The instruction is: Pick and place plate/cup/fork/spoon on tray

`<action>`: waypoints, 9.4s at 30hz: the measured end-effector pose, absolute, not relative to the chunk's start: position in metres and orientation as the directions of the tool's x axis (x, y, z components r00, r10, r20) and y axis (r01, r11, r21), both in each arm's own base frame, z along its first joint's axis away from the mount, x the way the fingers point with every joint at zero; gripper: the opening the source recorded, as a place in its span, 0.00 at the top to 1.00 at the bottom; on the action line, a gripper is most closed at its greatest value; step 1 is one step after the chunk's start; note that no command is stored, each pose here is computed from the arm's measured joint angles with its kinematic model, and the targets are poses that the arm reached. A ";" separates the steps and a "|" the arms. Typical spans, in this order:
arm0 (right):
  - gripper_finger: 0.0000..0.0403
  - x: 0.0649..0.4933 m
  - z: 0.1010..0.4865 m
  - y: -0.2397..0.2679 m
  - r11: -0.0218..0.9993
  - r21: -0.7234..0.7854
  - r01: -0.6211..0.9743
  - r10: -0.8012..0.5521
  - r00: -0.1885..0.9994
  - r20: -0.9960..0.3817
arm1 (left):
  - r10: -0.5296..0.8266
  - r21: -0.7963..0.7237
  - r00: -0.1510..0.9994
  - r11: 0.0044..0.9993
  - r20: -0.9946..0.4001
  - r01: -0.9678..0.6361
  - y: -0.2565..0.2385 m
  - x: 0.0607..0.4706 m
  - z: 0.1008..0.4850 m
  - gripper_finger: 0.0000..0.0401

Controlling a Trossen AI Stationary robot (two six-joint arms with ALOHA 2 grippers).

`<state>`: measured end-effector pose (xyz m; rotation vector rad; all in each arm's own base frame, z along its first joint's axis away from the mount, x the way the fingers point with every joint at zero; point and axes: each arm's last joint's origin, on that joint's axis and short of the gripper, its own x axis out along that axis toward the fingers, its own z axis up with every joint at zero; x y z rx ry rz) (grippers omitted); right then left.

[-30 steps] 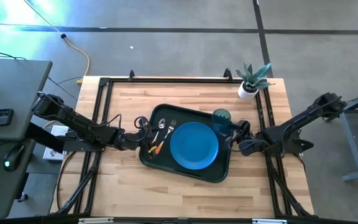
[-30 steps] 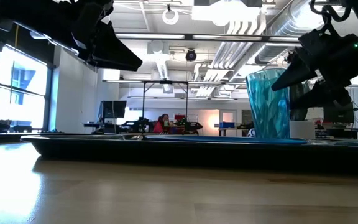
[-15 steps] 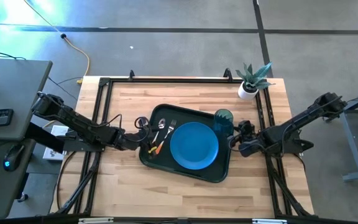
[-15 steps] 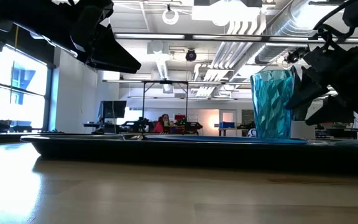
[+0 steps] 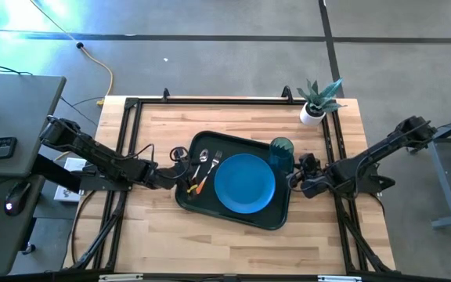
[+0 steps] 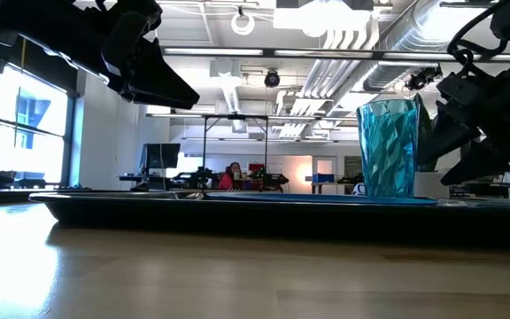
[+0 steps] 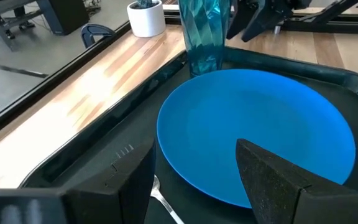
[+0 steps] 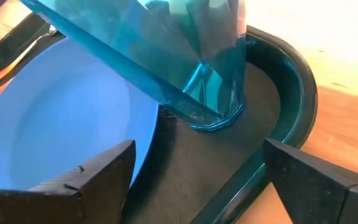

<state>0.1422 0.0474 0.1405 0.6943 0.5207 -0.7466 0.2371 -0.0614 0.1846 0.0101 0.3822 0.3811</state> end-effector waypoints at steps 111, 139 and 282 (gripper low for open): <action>1.00 0.100 0.296 0.023 0.992 -0.045 0.121 -0.120 0.993 0.020 | 0.362 0.202 0.904 0.891 0.229 -0.408 0.044 0.145 0.289 1.00; 1.00 0.076 0.231 0.003 0.963 0.219 0.156 -0.166 0.986 0.025 | 0.341 0.029 0.860 0.925 0.380 -0.379 0.037 0.112 0.228 1.00; 1.00 0.095 0.174 -0.004 0.961 0.107 0.256 -0.261 0.965 0.034 | 0.375 0.067 0.892 0.913 0.252 -0.402 0.027 0.090 0.191 1.00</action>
